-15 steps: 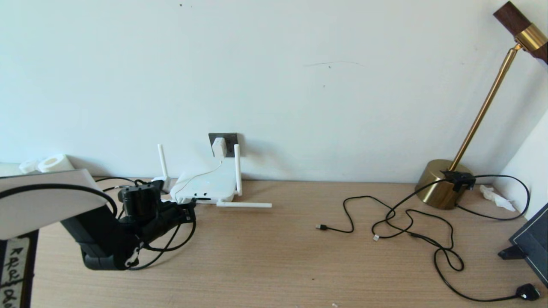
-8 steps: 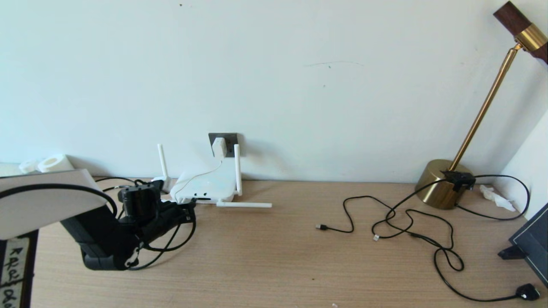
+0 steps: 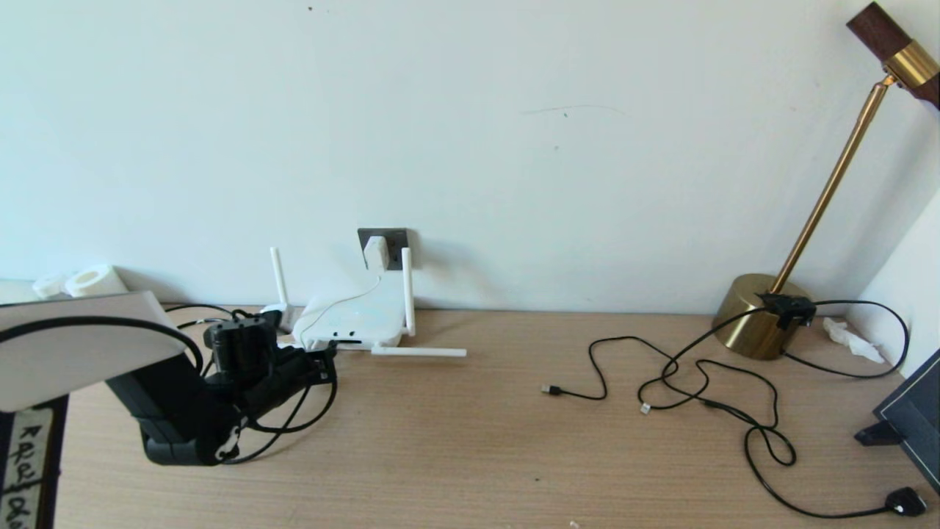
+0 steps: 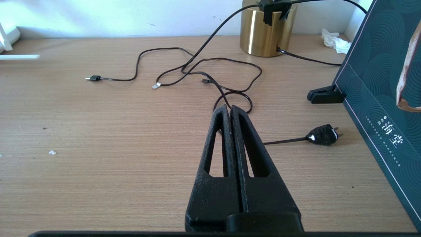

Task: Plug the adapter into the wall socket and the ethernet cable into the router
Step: Plug cable into router interface

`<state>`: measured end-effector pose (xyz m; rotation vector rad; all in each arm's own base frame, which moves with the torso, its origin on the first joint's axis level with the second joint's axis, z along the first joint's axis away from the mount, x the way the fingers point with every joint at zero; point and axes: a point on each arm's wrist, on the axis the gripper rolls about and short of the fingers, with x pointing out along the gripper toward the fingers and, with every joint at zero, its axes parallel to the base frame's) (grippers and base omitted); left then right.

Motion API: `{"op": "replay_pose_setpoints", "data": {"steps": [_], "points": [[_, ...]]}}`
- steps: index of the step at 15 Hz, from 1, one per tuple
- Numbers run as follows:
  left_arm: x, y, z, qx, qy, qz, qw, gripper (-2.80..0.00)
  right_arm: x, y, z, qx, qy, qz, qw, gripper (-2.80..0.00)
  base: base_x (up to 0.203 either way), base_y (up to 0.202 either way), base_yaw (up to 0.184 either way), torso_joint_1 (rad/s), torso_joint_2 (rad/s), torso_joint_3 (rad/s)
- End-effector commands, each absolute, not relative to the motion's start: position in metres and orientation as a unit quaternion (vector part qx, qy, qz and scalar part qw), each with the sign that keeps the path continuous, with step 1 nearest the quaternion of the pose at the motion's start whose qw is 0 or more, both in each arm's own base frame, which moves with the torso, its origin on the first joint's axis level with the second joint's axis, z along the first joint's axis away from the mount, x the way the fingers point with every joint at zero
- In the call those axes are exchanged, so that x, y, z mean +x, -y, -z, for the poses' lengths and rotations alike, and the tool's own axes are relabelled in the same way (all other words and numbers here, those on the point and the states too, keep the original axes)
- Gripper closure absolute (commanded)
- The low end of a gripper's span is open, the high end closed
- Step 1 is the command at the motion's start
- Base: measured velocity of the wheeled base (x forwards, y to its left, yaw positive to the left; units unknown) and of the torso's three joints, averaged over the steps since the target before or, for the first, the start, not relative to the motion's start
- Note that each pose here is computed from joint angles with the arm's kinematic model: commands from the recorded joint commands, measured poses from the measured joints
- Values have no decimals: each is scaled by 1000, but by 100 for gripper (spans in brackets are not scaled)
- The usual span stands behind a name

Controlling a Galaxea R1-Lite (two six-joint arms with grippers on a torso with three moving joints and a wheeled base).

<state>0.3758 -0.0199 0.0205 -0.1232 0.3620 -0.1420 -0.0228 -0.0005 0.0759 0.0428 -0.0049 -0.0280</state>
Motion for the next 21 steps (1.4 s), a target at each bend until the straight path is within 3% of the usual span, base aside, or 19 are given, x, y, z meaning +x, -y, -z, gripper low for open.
{"op": "replay_pose_setpoints", "data": {"steps": [1,21], "points": [[376,20,-19,-62,-180,71,979,0,-23,0,-76,21,3,14,1000,0,0,0,0,0,0,0],[372,21,-22,-61,-180,71,979,0,-23,0,-76,21,3,14,1000,0,0,0,0,0,0,0]]}}
